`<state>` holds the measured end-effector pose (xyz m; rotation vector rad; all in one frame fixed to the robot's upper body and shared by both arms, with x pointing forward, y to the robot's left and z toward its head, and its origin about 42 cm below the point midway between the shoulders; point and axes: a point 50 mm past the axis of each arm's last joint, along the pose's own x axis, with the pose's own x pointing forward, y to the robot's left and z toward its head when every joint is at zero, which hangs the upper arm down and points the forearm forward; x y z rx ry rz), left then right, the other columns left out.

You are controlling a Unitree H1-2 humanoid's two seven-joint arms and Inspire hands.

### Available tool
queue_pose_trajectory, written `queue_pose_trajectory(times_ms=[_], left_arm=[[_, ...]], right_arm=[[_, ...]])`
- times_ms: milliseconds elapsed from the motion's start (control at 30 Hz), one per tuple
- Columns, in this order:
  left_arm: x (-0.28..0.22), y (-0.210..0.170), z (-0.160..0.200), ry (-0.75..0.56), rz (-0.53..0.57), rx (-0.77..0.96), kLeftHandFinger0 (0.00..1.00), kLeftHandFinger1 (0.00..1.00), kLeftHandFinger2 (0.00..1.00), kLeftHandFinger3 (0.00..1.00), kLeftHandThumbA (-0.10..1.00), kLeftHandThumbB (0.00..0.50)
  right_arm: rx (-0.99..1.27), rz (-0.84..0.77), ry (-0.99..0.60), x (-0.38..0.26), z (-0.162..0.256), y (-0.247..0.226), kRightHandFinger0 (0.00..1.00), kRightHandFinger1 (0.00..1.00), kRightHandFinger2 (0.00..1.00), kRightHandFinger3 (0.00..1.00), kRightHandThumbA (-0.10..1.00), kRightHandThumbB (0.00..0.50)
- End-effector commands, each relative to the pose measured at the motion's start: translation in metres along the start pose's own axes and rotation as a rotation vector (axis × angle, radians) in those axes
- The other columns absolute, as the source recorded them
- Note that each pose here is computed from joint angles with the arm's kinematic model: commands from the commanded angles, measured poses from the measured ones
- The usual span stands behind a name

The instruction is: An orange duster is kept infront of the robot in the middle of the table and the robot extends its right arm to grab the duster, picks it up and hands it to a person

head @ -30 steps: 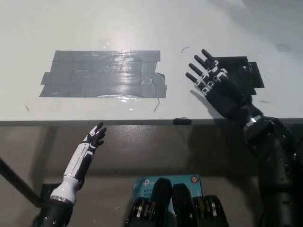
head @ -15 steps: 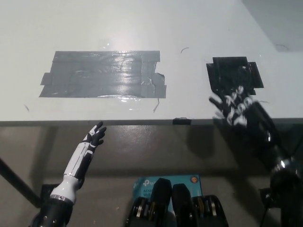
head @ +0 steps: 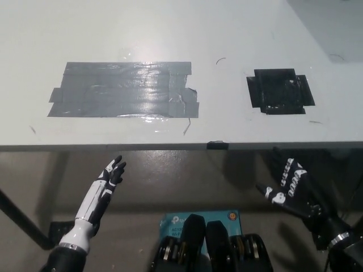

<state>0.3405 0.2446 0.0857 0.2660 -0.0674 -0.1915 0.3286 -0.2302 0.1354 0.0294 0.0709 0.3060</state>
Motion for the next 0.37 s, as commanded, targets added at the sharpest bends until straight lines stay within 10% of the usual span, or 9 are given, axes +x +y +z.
queue_pose_trajectory(times_ms=[0, 333], left_arm=[[-0.003, -0.002, 0.005, -0.047, -0.015, -0.004, 1.00, 1.00, 1.00, 1.00, 0.97, 0.180], [-0.007, -0.003, 0.002, -0.036, -0.014, -0.004, 1.00, 1.00, 1.00, 1.00, 0.98, 0.208]], right_arm=[[-0.554, -0.105, -0.135, -0.001, 0.002, -0.003, 1.00, 1.00, 1.00, 1.00, 0.74, 0.333], [-0.623, -0.070, -0.077, 0.002, -0.008, -0.003, 1.00, 1.00, 1.00, 1.00, 0.77, 0.353]])
